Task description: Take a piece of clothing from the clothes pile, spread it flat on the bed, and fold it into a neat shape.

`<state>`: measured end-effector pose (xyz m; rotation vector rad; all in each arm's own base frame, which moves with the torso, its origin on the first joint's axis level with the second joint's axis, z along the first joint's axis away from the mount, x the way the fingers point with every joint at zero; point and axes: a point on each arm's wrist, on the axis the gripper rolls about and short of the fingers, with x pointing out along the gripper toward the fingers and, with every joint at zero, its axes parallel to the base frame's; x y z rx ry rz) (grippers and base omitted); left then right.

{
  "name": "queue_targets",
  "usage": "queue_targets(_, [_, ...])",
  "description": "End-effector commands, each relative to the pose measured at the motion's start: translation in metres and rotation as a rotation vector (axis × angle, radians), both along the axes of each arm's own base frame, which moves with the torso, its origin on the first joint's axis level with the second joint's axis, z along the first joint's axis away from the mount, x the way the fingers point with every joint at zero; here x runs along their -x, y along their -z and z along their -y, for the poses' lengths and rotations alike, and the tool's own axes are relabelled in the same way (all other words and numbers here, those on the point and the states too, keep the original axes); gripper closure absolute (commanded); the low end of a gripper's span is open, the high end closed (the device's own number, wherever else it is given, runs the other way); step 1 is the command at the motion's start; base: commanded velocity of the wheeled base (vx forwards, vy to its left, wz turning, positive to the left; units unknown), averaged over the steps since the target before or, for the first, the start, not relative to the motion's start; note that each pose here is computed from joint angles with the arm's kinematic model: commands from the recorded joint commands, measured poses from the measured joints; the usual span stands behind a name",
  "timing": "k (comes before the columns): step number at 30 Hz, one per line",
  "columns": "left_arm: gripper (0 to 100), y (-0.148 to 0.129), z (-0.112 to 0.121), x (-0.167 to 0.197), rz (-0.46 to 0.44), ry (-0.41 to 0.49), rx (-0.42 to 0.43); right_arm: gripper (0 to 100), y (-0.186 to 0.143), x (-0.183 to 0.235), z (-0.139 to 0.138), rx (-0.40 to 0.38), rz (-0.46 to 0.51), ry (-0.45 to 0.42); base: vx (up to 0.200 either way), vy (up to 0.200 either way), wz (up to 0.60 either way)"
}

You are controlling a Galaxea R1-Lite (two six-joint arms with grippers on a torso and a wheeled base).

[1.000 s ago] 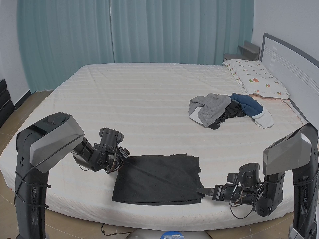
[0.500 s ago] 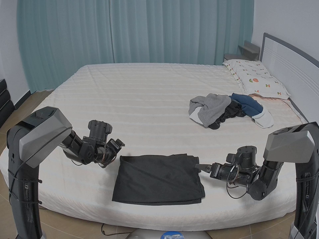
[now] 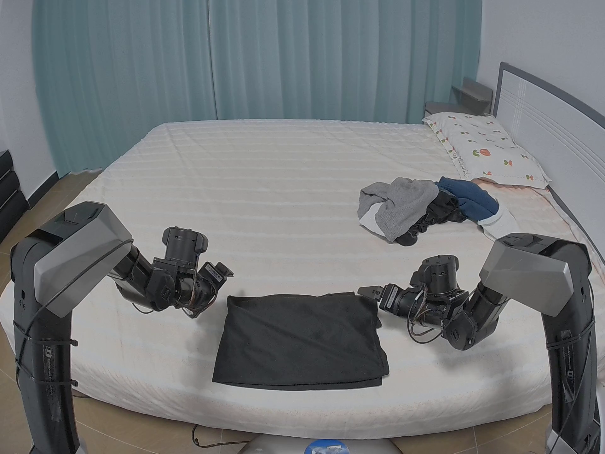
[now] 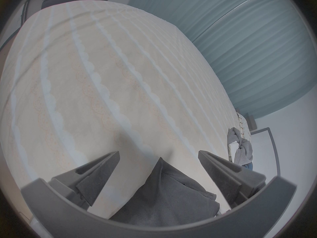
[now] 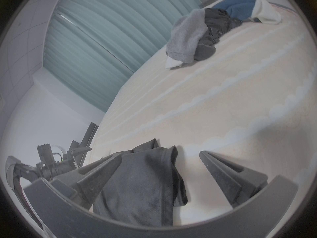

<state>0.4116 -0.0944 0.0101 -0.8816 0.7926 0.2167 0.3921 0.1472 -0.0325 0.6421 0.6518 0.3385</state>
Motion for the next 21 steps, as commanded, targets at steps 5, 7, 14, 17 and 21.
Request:
queue_targets(5, [0,0.001,0.000,0.000,0.000,-0.002,-0.002,0,0.010,-0.014,-0.003,-0.050,-0.033,0.030,0.000,0.000,0.00])
queue_targets(7, [0,0.001,0.000,0.000,-0.002,-0.002,-0.002,100,0.010,-0.015,-0.003,-0.051,-0.030,0.030,0.000,0.000,0.00])
queue_targets(14, [0,0.003,0.000,-0.001,-0.005,-0.002,-0.003,100,0.009,-0.017,-0.004,-0.047,-0.044,0.033,0.000,0.000,0.00])
queue_targets(17, [0,0.003,0.000,-0.001,-0.003,-0.003,-0.004,100,0.009,-0.018,-0.004,-0.049,-0.044,0.037,0.000,0.000,0.00])
queue_targets(21, [0,0.003,0.000,-0.001,-0.003,-0.002,-0.005,100,0.007,-0.019,-0.003,-0.051,-0.036,0.045,0.000,0.000,0.00])
